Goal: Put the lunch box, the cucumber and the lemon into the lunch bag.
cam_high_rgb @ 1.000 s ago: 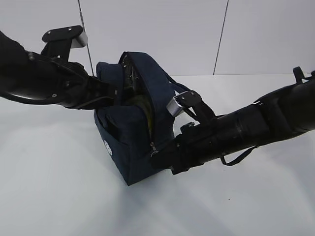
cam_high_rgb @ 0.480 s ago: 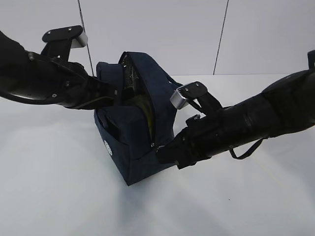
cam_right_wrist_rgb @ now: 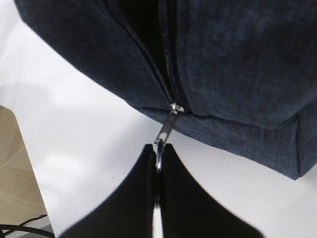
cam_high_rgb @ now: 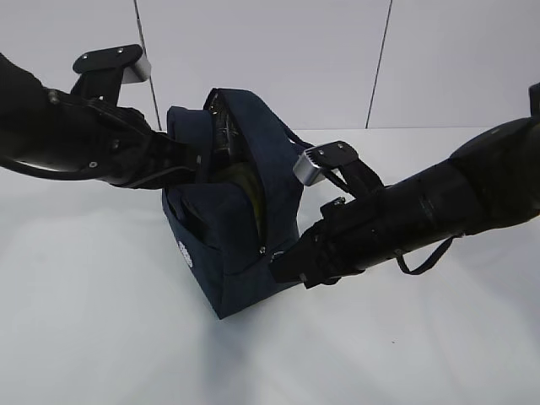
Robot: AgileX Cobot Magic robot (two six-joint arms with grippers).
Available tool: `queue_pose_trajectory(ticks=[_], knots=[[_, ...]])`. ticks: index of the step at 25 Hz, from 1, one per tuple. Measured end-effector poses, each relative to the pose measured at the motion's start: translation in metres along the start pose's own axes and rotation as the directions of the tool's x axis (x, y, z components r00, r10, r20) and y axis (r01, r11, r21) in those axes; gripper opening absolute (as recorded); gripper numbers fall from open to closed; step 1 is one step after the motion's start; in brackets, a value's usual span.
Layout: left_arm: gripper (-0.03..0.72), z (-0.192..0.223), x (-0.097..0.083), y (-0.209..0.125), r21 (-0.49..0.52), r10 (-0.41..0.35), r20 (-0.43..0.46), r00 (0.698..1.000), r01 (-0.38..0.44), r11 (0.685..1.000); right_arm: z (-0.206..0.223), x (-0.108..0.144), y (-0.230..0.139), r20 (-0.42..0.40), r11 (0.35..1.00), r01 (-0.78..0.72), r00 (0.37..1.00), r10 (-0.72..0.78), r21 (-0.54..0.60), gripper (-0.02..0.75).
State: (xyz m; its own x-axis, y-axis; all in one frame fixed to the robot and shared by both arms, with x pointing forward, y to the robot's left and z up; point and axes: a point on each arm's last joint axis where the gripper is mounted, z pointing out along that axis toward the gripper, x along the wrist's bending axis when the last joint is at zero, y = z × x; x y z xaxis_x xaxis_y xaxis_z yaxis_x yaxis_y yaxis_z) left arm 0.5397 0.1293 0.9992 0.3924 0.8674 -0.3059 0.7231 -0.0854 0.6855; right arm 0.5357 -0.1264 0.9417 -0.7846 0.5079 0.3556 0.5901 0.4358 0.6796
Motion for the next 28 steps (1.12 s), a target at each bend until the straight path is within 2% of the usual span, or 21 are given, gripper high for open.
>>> queue_pose_trajectory(ticks=[9, 28], knots=[[-0.006, 0.0, 0.0, 0.0, -0.005, 0.0, -0.003, 1.0, 0.0, 1.0, 0.0, 0.0, 0.001, -0.001, 1.0, 0.0, 1.0, 0.0, -0.001, 0.008], [-0.006, 0.0, 0.0, 0.001, -0.014, -0.041, 0.004, 0.999, 0.042, 0.999, -0.02, 0.008, 0.04, 0.008, 0.989, 0.11, 0.994, -0.109, -0.098, 0.008]])
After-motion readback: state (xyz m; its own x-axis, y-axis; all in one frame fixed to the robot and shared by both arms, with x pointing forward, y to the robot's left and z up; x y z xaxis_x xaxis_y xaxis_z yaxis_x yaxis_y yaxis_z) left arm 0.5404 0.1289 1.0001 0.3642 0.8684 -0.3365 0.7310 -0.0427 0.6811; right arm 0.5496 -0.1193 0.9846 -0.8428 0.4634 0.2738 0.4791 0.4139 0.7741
